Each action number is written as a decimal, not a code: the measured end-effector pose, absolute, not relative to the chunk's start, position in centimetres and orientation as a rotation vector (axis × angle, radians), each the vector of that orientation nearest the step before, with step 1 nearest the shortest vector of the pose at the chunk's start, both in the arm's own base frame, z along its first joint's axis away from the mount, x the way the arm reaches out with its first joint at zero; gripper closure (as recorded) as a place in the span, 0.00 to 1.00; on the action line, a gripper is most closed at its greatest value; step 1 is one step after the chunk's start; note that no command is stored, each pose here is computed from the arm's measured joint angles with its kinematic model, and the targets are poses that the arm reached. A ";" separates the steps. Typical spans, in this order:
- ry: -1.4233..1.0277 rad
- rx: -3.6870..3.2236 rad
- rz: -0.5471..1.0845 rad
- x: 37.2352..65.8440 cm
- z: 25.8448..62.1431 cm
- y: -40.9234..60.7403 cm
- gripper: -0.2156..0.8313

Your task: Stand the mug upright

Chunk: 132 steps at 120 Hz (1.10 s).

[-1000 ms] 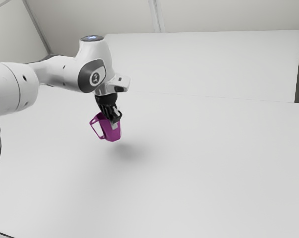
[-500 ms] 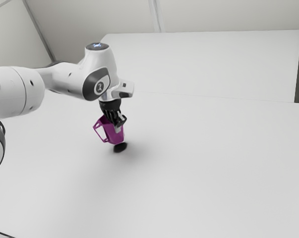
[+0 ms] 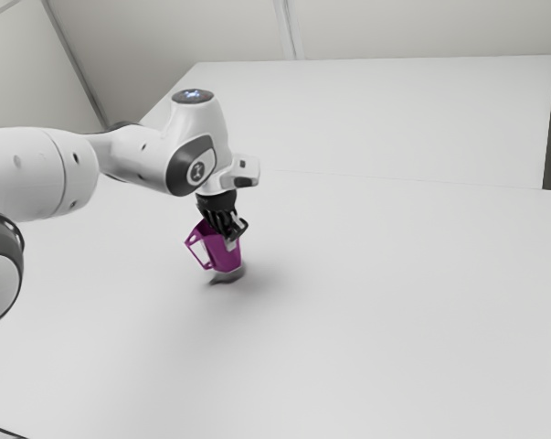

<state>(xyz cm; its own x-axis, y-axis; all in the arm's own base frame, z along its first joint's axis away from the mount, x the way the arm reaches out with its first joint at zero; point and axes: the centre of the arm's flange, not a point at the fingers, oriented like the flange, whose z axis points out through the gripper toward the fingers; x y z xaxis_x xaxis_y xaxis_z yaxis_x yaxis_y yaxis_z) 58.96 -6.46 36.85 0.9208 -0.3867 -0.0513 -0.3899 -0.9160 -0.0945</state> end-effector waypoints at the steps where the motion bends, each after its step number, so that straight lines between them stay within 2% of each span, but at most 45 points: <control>1: 0.603 -2.977 0.048 59.0 36.8 -6.5 0.95; 13: 0.594 -2.975 0.044 59.1 36.2 -6.7 0.94; 27: 0.591 -2.976 0.035 59.3 35.6 -6.9 0.87; 39: 0.589 -2.979 0.020 59.4 35.7 -7.0 0.76; 57: 0.582 -2.989 -0.024 59.4 37.1 -6.9 0.54; 77: 0.586 -3.008 -0.093 59.1 40.0 -7.0 0.41; 97: 0.601 -3.017 -0.211 59.7 46.1 -7.6 0.31; 116: 0.549 -3.017 -0.363 62.3 58.1 -5.8 0.27; 132: 0.518 -3.028 -0.325 61.6 61.8 -4.4 0.25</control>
<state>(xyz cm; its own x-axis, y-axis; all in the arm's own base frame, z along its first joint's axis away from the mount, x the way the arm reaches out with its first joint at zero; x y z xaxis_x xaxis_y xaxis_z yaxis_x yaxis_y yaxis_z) 61.61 -4.37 61.84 0.9216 -0.3343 0.1970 -0.3233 -0.9423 -0.0867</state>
